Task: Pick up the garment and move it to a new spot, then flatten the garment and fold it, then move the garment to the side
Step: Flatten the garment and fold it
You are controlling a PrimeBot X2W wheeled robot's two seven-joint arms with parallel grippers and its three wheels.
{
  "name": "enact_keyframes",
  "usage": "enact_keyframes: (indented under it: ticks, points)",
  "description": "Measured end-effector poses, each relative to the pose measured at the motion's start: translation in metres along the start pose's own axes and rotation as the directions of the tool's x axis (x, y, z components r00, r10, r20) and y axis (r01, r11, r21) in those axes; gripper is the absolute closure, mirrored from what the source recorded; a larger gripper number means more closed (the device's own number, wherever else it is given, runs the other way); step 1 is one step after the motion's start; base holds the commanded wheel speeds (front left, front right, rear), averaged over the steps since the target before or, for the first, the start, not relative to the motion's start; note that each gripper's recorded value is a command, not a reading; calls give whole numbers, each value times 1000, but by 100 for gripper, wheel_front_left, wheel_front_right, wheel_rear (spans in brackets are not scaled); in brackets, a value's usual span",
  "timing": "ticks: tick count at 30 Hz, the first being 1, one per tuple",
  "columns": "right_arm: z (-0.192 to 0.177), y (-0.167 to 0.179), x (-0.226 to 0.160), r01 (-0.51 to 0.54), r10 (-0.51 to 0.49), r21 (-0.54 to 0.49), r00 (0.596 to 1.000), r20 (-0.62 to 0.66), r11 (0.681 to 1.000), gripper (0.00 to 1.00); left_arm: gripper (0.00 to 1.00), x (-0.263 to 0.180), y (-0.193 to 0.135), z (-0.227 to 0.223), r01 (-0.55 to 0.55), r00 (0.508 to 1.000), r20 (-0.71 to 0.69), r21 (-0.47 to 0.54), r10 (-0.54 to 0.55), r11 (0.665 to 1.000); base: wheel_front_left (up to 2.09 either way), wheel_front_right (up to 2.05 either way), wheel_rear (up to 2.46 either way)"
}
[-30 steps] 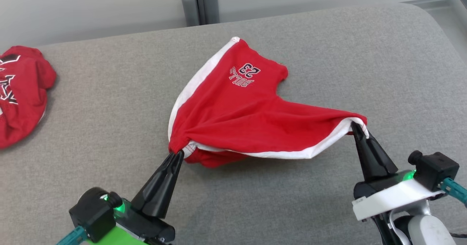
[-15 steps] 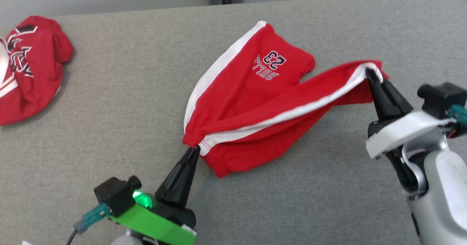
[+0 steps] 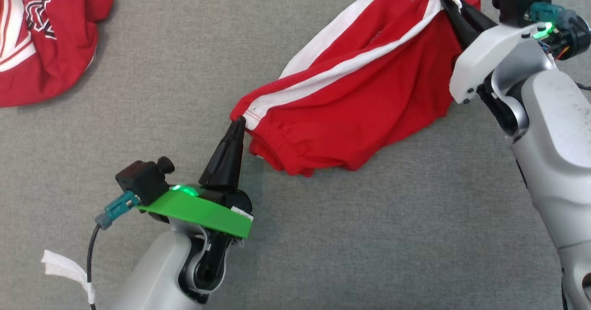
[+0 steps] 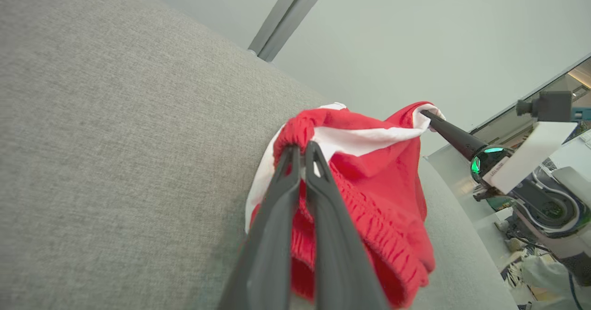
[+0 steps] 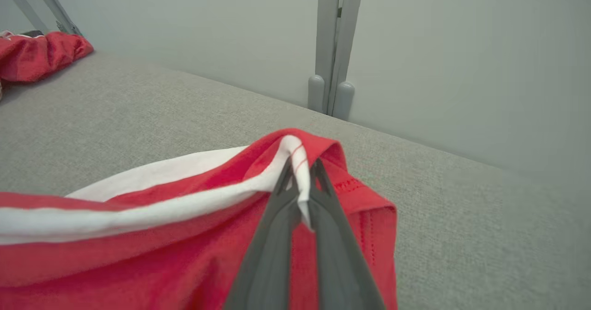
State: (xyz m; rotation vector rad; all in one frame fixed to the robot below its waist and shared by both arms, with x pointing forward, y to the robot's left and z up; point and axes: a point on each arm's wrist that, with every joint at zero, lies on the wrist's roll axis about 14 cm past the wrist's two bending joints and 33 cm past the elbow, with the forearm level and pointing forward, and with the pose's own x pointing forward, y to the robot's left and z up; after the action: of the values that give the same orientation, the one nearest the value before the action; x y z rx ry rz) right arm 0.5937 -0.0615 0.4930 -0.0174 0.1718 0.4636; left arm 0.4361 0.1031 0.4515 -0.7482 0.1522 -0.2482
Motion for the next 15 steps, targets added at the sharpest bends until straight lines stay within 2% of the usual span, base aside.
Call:
enact_keyframes:
  ticks: [4, 11, 14, 15]
  points:
    - [-15, 6, 26, -32, 32, -8, 998, -47, 999, 100, 100, 4, 17, 11, -55, 997, 44, -13, 56, 998, 0, 0, 0]
    - [-38, 27, 57, -98, 97, -11, 991, -93, 995, 99, 100, 1, 33, 5, -110, 993, 35, -19, 111, 994, 0, 0, 0]
    - [-39, 31, 64, -113, 111, -18, 990, -92, 993, 81, 100, 0, 37, 4, -121, 992, 30, -17, 122, 992, 0, 0, 0]
    - [-39, 32, 66, -116, 114, -23, 990, -87, 993, 61, 100, -1, 38, 3, -123, 992, 26, -17, 123, 992, 0, 0, 0]
